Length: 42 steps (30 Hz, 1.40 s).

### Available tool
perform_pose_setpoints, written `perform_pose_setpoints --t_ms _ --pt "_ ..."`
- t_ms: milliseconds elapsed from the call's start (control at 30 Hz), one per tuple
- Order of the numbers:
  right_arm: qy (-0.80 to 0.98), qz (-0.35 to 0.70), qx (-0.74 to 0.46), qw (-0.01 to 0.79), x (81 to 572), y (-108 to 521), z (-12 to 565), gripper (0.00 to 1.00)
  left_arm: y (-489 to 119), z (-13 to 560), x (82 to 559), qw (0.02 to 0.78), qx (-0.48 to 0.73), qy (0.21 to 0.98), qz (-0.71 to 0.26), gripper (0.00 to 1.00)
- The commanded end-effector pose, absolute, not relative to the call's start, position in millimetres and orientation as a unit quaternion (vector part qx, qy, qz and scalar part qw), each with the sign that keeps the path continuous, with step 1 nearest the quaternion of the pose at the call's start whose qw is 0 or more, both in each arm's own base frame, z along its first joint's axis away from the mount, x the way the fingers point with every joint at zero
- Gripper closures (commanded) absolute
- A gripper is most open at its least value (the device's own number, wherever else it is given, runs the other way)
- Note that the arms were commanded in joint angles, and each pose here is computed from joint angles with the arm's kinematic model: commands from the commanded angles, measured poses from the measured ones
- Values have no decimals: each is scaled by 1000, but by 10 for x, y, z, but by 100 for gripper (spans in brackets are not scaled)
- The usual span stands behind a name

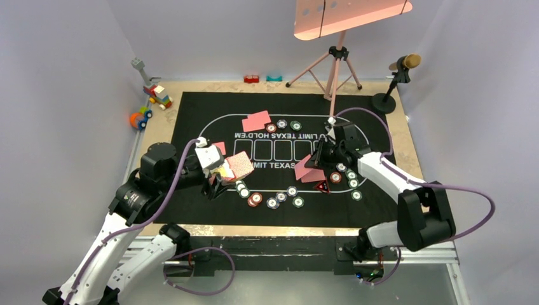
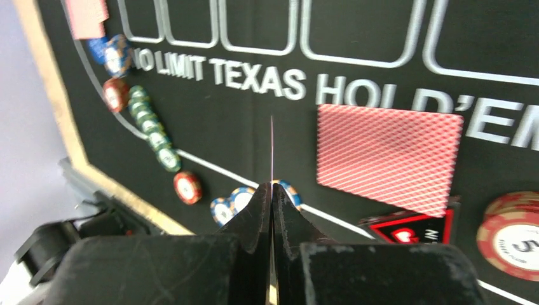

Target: Distribute texas hold em gaming equipment

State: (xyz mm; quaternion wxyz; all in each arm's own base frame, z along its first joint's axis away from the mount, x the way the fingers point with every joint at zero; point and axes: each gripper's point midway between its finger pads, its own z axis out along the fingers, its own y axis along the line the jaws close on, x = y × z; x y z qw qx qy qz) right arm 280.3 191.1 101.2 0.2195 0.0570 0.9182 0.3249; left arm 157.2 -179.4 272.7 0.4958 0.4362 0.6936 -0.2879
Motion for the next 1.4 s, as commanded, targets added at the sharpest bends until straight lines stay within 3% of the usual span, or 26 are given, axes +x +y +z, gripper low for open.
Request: perform_pose_setpoints --t_ms 0,267,333,467,767,867,967,1167,1367 --pt "922 271 76 265 3013 1688 861 100 -1836 3025 1567 530 433 664 -300 84" --pt "932 211 126 268 3014 1365 599 98 -1836 2998 1564 527 433 666 -302 84" --pt "933 196 131 270 3026 1314 607 87 -1840 2990 1560 526 432 667 -304 84" --pt "934 167 146 280 3024 1195 665 54 -1845 2982 1557 523 433 667 -306 84" --pt "914 150 161 342 3068 1047 1194 42 -1857 2952 1555 518 432 670 -310 84" --pt "897 206 139 365 3088 1227 1545 33 -1867 2942 1555 517 432 670 -312 84" --pt "876 294 87 373 3021 1610 1986 15 -1866 2929 1558 516 432 671 -312 84" --pt "803 491 -81 328 2487 2624 2851 8 -1874 2925 1583 517 432 670 -310 84" --pt "738 585 -161 294 2061 3243 3348 6 -1868 2906 1581 516 433 672 -309 84"
